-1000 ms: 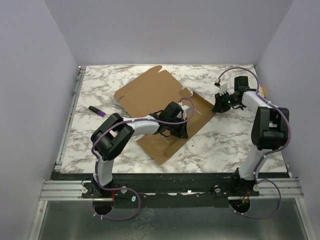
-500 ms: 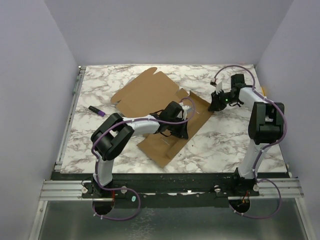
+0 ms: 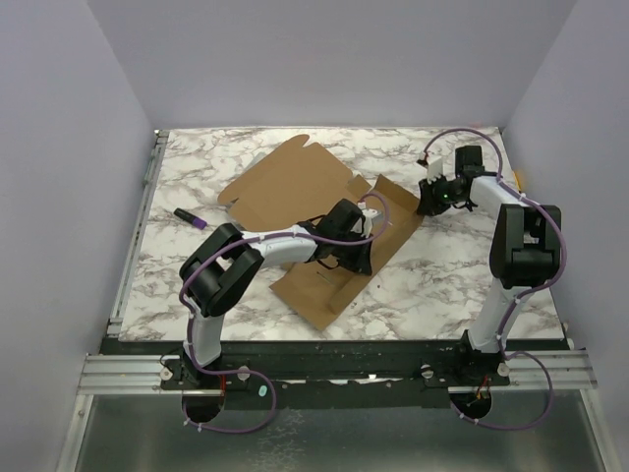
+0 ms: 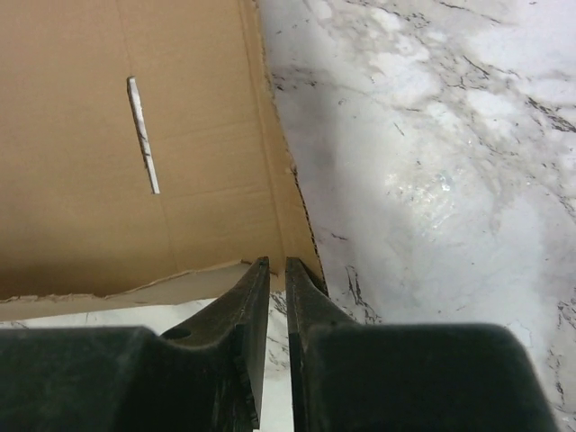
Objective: Fold the paper box
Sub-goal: Fold the paper box at the center of the board.
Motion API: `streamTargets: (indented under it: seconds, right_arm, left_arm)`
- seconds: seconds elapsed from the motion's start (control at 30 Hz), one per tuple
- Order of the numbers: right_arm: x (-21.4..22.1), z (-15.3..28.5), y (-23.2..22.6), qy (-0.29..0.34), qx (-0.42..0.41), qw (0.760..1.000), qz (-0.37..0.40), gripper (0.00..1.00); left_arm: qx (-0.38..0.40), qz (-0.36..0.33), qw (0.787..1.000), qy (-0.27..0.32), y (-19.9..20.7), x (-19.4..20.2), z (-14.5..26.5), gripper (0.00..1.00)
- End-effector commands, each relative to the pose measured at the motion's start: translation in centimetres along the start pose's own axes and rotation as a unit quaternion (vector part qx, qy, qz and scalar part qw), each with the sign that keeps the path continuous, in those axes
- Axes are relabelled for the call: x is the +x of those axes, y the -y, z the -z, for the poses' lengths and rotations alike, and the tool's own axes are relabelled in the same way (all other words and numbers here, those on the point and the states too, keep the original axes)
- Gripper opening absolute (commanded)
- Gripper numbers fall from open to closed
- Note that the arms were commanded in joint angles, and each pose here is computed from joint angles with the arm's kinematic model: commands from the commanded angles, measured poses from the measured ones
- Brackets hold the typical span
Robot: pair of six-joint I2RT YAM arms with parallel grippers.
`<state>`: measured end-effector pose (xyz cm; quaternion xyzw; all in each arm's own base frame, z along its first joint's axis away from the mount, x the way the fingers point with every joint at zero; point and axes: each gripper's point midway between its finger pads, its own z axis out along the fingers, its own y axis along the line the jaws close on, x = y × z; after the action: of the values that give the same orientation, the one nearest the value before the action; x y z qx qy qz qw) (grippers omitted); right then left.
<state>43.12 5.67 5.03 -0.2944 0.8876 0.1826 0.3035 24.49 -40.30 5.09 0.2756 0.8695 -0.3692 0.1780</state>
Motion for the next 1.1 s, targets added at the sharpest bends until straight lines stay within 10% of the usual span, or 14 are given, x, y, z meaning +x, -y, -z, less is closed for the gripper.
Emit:
streamTargets:
  seconds: [0.0, 1.07]
  right_arm:
    - [-0.3, -0.8, -0.3, 0.004, 0.008, 1.0, 0.004, 0.17]
    - [1.4, 1.3, -9.0, -0.033, -0.254, 0.965, 0.061, 0.27]
  left_arm:
    - [0.021, -0.029, 0.999, 0.003, 2.0, -0.8, 0.8, 0.0]
    - [-0.041, -0.039, 0.998, 0.008, -0.5, -1.7, 0.3, 0.0]
